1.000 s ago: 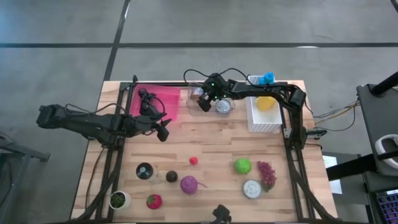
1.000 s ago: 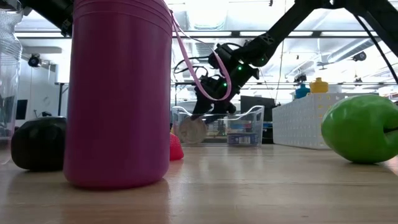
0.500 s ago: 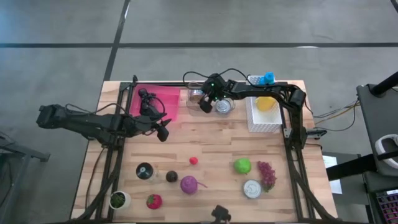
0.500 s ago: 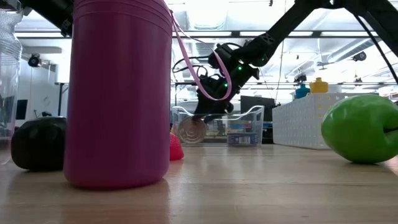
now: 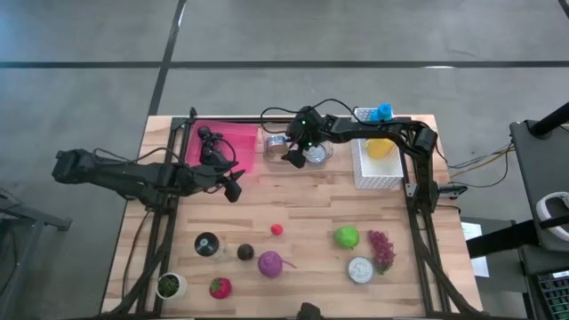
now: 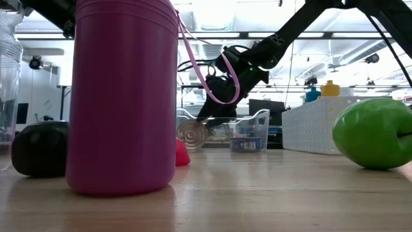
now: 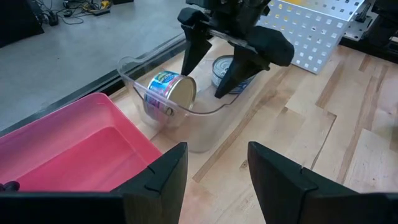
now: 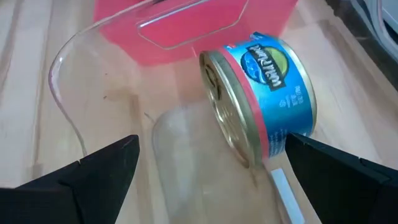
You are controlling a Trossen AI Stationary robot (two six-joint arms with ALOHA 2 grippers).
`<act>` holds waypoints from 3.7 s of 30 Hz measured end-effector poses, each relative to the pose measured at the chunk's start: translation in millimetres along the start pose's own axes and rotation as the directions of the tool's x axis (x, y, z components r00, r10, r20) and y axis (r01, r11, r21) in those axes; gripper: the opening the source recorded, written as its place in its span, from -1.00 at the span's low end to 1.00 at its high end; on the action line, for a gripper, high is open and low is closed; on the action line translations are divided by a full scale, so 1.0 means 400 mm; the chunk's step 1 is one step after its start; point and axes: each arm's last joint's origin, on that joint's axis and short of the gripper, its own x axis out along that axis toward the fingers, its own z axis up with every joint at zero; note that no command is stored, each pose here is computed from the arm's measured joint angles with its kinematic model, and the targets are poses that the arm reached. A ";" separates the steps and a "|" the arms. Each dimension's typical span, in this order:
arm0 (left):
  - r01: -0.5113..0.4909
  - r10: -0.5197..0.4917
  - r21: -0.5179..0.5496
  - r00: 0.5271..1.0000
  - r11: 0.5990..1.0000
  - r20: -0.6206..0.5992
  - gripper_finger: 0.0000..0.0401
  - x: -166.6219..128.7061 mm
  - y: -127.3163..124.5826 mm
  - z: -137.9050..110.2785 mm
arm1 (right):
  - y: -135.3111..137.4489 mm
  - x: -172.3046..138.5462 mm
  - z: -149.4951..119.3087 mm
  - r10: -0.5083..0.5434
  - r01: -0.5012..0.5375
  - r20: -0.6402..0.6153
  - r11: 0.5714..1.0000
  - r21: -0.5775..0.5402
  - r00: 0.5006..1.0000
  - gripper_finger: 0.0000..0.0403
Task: Pick & Place Food Item
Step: Put the blue red tuna can into the transparent bin
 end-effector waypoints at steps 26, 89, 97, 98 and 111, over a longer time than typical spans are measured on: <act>0.000 0.000 0.000 1.000 1.000 0.000 -0.14 0.000 0.000 0.000 | 0.015 -0.038 0.015 -0.039 0.039 -0.007 0.999 0.009 0.999 0.99; 0.000 0.000 0.000 1.000 1.000 0.000 -0.14 0.000 0.000 0.000 | -0.019 0.065 -0.014 -0.108 0.110 0.053 0.993 -0.030 0.993 -0.05; 0.000 0.000 0.000 1.000 1.000 0.000 -0.16 0.000 0.000 0.000 | -0.007 0.027 0.002 -0.108 0.108 0.042 0.994 -0.005 0.993 -0.05; 0.000 0.000 0.000 1.000 1.000 0.000 -0.16 0.000 0.000 0.000 | -0.005 0.016 0.007 -0.107 0.108 0.041 0.994 0.001 0.993 -0.05; 0.000 0.000 0.000 1.000 1.000 0.000 -0.16 0.000 0.000 0.000 | -0.069 -0.021 -0.034 0.148 -0.137 -0.075 0.981 0.140 0.986 -0.05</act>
